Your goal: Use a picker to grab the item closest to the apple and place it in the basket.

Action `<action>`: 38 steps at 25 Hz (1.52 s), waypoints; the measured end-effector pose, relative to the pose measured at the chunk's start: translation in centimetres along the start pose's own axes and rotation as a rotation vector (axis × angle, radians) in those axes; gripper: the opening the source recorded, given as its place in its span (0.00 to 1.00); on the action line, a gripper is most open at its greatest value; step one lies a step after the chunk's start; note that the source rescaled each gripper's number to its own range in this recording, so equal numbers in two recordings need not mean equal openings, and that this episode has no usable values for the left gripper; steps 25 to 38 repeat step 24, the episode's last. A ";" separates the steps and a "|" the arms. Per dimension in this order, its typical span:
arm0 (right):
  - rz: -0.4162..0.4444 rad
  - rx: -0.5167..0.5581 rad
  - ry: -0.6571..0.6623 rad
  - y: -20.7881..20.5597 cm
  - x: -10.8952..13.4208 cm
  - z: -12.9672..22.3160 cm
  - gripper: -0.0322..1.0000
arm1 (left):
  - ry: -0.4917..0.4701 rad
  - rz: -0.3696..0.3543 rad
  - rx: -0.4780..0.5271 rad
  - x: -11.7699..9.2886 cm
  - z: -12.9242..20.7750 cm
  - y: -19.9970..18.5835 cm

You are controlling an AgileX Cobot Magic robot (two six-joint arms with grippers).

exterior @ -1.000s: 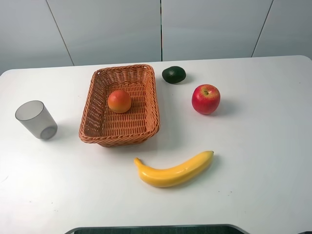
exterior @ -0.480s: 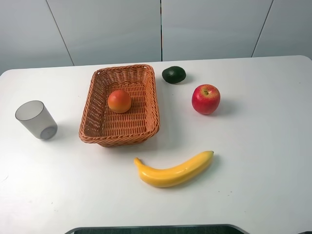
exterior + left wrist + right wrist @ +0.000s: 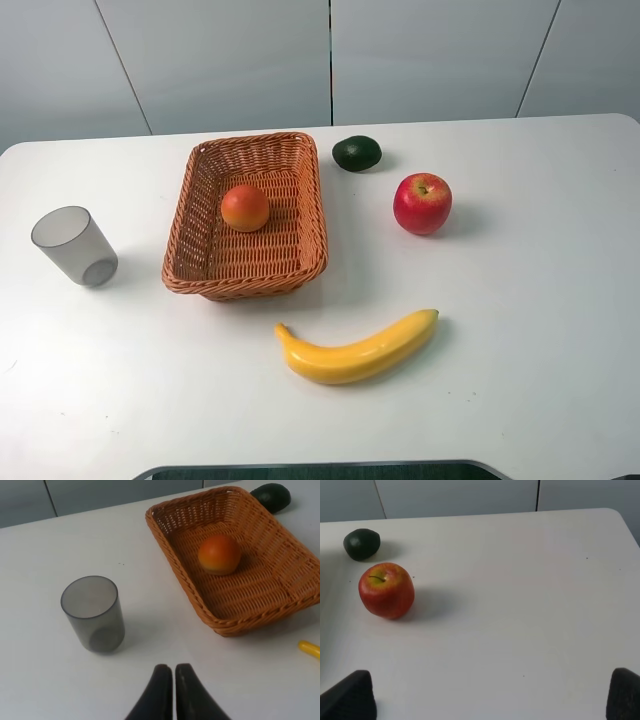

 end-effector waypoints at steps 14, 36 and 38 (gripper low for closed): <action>0.000 0.000 0.000 0.0 0.0 0.0 1.00 | 0.000 0.000 0.000 0.0 0.0 0.0; 0.000 0.000 0.000 0.0 0.0 0.0 1.00 | -0.002 0.000 0.000 0.0 0.0 0.0; 0.000 0.000 0.000 0.0 0.0 0.0 1.00 | -0.002 0.000 0.000 0.0 0.0 0.0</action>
Point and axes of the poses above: a point on each arm's last joint axis where the gripper is mounted, y pointing out along that axis toward the gripper, x along the wrist's bending axis when the last joint is at zero, z = x × y, the point moved 5 cm from there along y, pointing out along that axis toward the gripper, and after that the axes turned 14 degrees about y, right-handed, at the moved point
